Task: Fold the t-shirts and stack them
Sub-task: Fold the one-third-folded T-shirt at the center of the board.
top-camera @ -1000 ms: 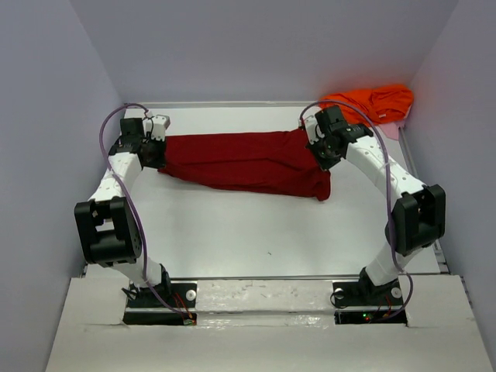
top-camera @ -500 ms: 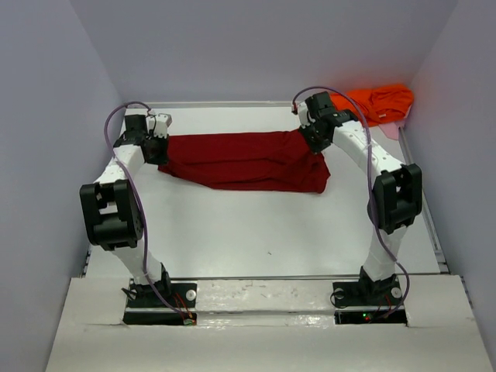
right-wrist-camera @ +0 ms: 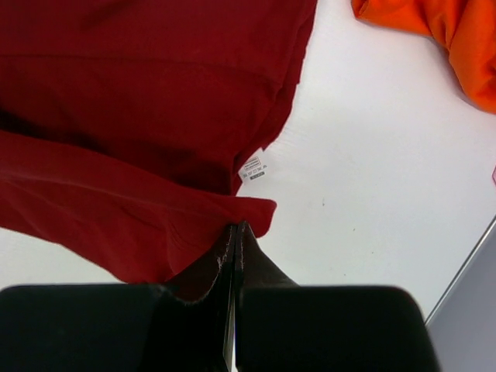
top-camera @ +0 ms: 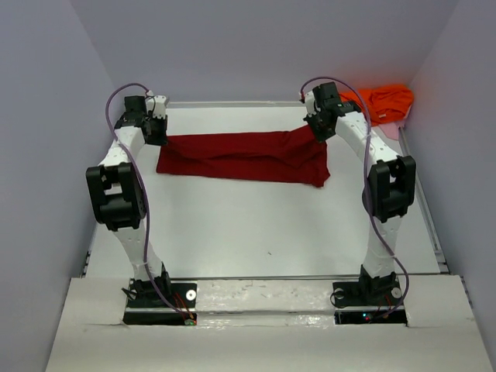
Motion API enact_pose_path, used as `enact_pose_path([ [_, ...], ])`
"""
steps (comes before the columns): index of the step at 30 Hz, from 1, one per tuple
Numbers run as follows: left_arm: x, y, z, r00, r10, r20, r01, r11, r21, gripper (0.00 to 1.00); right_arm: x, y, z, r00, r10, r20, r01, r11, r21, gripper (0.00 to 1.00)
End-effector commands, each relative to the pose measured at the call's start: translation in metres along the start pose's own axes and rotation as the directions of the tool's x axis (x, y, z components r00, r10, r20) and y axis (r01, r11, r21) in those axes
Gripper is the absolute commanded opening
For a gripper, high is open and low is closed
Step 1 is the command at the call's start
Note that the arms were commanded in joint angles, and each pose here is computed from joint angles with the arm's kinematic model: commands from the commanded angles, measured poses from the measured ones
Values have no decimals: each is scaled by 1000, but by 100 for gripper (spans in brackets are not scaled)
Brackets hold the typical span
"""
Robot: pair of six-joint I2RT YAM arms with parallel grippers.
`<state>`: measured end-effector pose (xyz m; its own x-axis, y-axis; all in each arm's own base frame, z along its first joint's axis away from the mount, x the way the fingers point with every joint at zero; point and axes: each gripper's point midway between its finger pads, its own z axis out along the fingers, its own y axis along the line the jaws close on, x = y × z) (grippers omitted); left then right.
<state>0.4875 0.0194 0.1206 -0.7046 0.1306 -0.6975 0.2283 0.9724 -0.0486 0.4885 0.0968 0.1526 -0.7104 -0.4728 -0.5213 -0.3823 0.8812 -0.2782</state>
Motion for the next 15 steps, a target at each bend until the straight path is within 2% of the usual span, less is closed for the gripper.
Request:
enact_pose_path([
  [1, -17, 4, 8, 1000, -29, 3, 29, 1000, 10, 0, -12, -13, 13, 1000, -1, 22, 0, 999, 38, 0],
  [7, -9, 10, 36, 997, -59, -42, 59, 998, 18, 0, -1, -12, 45, 1000, 7, -14, -7, 999, 41, 0],
  [8, -5, 10, 42, 996, -64, -55, 65, 998, 26, 20, 3, -10, 54, 999, 12, -30, -10, 999, 46, 0],
  [9, -3, 8, 44, 996, -61, -59, 63, 997, 36, 35, 6, -9, 63, 999, 15, -40, -13, 999, 51, 0],
  [10, -1, 8, 46, 996, -63, -60, 66, 997, 43, 47, 9, -9, 67, 999, 17, -51, -14, 998, 56, 4],
  [11, 0, 7, 47, 996, -63, -58, 65, 997, 48, 61, 10, -9, 70, 998, 21, -55, -17, 998, 62, 14],
  [12, -1, 8, 46, 997, -64, -42, 66, 997, 42, 66, 10, -9, 71, 998, 22, -56, -19, 998, 60, 32],
  [14, -6, 7, 40, 998, -59, -18, 59, 997, 52, 83, 10, -8, 70, 998, 26, -51, -23, 998, 58, 44],
  [15, -9, 6, 37, 998, -55, -10, 55, 997, 57, 84, 8, -9, 68, 999, 28, -45, -25, 998, 60, 48],
])
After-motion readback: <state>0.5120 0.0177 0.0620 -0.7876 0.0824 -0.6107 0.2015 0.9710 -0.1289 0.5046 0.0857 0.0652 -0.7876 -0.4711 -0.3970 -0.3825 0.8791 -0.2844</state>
